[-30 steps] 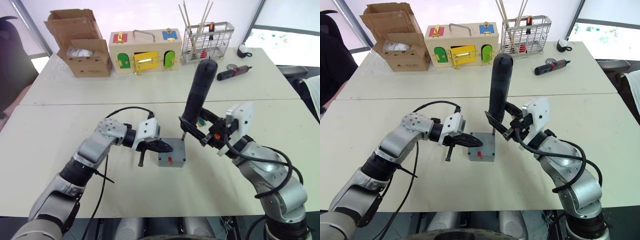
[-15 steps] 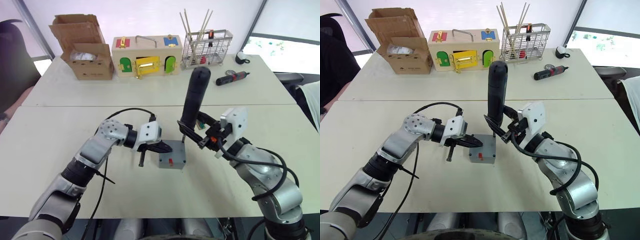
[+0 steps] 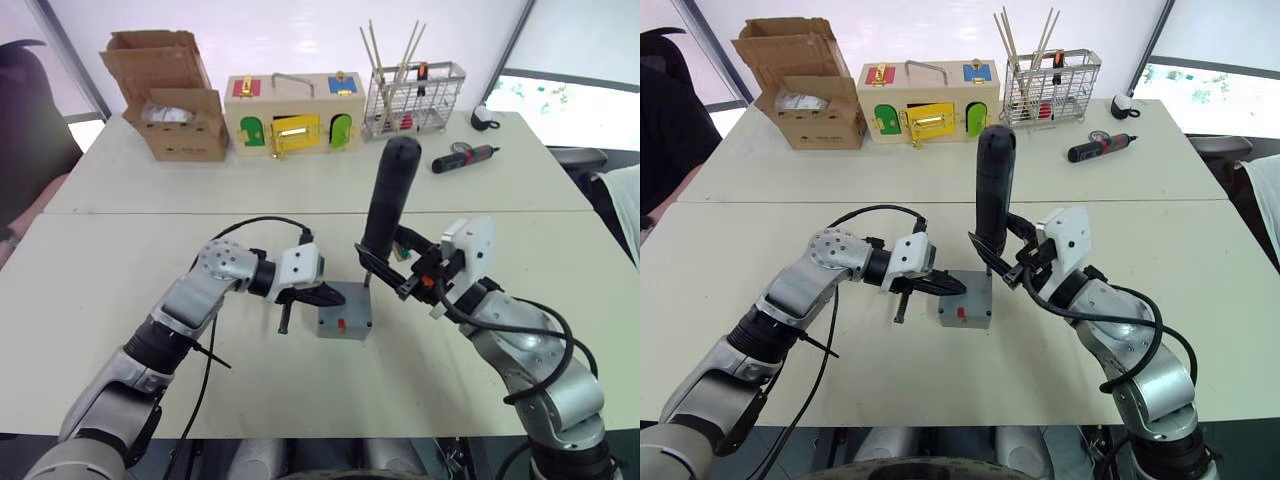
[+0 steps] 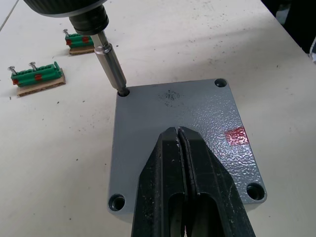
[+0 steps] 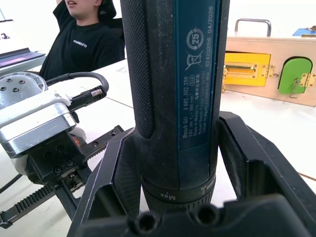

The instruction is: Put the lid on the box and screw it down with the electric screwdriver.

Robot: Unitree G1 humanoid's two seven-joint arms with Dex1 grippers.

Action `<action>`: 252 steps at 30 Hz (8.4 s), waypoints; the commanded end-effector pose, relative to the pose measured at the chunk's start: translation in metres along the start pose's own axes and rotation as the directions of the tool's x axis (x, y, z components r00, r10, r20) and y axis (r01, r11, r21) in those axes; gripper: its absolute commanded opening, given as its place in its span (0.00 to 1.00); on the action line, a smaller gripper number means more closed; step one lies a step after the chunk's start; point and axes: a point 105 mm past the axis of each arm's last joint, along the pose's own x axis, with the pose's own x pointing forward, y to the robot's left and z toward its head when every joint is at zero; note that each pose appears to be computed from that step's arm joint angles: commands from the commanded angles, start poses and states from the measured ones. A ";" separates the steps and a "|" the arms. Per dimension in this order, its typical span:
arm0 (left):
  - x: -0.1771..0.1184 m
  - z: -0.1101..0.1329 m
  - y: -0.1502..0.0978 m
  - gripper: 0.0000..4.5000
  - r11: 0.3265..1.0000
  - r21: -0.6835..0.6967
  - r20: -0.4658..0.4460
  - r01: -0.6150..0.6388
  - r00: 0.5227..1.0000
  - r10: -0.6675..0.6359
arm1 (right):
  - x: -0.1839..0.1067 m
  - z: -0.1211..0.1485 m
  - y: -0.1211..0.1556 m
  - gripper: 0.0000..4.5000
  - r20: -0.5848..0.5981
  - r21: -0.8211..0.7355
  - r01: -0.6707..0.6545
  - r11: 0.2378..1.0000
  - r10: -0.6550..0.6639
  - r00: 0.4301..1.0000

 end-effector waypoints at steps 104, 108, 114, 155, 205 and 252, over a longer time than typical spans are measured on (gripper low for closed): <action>-0.039 0.066 -0.028 0.00 0.996 0.043 0.113 0.080 0.990 -0.084 | -0.151 -0.066 -0.179 0.75 -0.910 0.346 0.590 0.730 0.108 0.400; -0.040 0.063 -0.026 0.00 0.996 0.036 0.101 0.077 0.992 -0.081 | -0.149 -0.068 -0.179 0.98 -0.905 0.351 0.582 0.733 0.106 0.413; -0.042 0.060 -0.023 0.00 0.997 0.028 0.100 0.075 0.992 -0.078 | -0.145 -0.067 -0.182 0.99 -0.897 0.334 0.556 0.761 0.076 0.435; -0.025 -0.032 -0.015 0.00 0.941 -0.288 -0.080 -0.180 0.983 0.164 | -0.050 -0.046 0.050 0.99 -0.439 0.383 -0.389 0.838 0.536 0.721; -0.006 -0.042 -0.008 0.00 0.942 -0.253 -0.071 -0.220 0.975 0.209 | -0.023 -0.052 0.031 0.99 -0.457 0.257 -0.484 0.837 0.546 0.702; -0.080 0.050 -0.004 0.00 0.884 -0.380 0.178 -0.272 0.917 0.358 | -0.033 -0.003 -0.094 0.99 -0.192 0.285 0.208 0.936 -0.157 0.969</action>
